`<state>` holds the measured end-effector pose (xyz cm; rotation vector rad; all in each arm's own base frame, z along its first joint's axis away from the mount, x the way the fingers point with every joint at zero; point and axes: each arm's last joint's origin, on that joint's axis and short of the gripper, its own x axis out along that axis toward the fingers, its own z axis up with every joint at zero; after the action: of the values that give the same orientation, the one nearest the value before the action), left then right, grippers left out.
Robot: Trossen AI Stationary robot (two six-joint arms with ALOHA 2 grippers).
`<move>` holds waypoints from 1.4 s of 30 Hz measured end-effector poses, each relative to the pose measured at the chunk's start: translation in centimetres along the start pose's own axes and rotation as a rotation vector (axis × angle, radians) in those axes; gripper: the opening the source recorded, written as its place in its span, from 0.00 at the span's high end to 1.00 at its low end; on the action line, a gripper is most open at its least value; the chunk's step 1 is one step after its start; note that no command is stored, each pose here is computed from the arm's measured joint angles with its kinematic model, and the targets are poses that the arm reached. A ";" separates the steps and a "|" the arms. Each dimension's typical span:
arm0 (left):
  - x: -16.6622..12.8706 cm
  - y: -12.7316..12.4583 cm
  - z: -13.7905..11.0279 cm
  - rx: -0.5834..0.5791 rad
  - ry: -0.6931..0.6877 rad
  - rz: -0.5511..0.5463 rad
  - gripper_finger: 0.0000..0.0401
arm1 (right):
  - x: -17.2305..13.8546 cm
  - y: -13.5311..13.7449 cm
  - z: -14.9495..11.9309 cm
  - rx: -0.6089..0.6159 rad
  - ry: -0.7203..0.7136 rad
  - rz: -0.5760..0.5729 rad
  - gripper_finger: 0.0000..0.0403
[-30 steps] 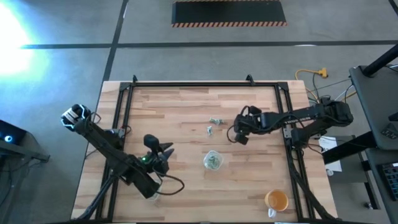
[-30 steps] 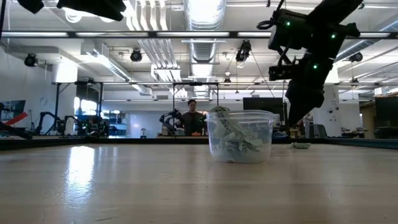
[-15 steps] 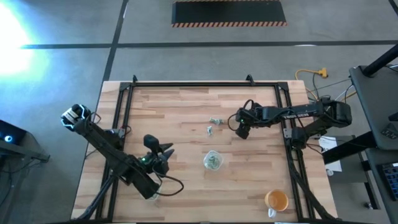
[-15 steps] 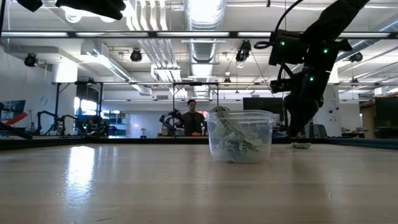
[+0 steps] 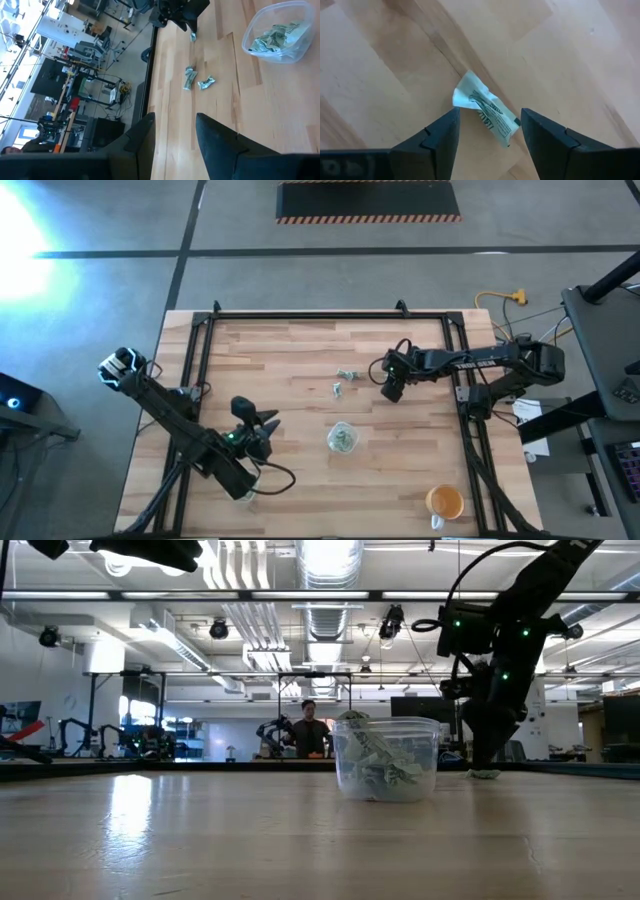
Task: Pick and place items into bin
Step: Put the light green packet into the top transparent bin
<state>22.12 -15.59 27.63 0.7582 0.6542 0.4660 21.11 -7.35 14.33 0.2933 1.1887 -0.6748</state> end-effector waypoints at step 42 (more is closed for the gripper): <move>0.3 -0.5 -0.7 0.030 0.012 0.003 0.69 | 1.3 -0.6 0.5 -0.060 0.032 0.071 0.98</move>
<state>21.89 -15.40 26.73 0.7850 0.6729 0.4648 21.37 -8.47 13.37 0.2955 1.2211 -0.5736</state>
